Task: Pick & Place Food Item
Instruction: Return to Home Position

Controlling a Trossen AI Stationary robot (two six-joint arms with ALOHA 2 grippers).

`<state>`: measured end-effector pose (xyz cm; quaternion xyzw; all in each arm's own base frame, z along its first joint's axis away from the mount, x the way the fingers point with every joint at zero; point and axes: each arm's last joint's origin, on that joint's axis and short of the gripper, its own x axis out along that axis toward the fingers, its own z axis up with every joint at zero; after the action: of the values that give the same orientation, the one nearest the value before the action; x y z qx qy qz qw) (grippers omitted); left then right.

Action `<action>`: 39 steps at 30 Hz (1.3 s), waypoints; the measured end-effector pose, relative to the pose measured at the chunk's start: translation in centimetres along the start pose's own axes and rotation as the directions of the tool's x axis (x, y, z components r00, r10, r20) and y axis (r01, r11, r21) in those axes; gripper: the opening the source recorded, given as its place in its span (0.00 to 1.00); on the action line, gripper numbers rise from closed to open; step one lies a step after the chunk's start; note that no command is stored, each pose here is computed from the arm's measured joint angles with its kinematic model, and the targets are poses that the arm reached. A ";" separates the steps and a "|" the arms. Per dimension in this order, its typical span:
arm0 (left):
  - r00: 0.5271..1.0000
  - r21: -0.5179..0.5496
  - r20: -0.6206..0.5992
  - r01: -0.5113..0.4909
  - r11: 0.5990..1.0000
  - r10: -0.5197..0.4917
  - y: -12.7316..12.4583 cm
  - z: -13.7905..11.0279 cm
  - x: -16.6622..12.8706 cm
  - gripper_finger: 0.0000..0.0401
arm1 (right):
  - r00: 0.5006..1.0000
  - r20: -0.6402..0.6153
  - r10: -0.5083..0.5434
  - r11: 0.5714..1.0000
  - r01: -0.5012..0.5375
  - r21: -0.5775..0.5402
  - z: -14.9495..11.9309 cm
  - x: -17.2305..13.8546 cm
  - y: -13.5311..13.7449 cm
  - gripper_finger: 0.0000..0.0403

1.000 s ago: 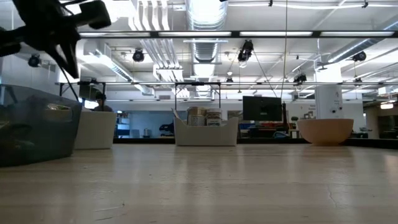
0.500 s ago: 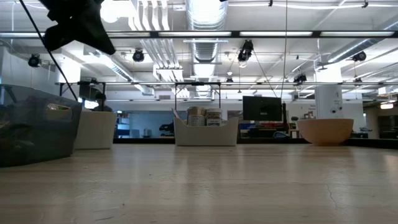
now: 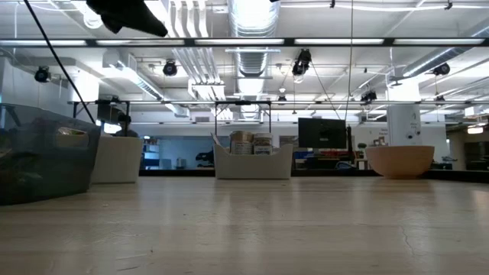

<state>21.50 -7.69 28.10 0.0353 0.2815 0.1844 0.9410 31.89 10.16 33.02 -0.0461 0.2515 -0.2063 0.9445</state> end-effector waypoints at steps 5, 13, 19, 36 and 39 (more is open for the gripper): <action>0.996 -0.044 0.087 0.028 0.999 -0.024 -0.2 1.3 -0.2 0.00 | 1.000 0.000 0.000 1.000 0.000 0.000 0.0 0.0 0.0 0.35; 0.965 -0.105 0.228 0.155 0.982 -0.128 2.3 3.1 -3.9 0.00 | 1.000 0.000 0.000 1.000 0.000 0.000 0.0 0.0 0.0 0.35; 0.922 -0.020 0.297 0.265 0.964 -0.248 4.5 2.6 -6.5 0.00 | 1.000 0.000 0.000 1.000 0.000 0.000 0.0 0.0 0.0 0.35; 0.860 0.009 0.380 0.365 0.931 -0.341 8.1 -5.7 -7.6 0.00 | 0.981 0.176 0.079 0.989 -0.098 0.107 -0.4 -6.0 -3.5 0.35; 0.824 0.040 0.414 0.409 0.912 -0.387 8.2 -7.1 -7.3 0.00 | 0.963 0.251 0.101 0.982 -0.137 0.131 -1.9 -7.6 -5.1 0.35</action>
<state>9.28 -3.04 27.30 -0.0098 0.0723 -0.0205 0.9971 23.10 8.72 35.83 0.0139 0.1204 -0.1600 0.9796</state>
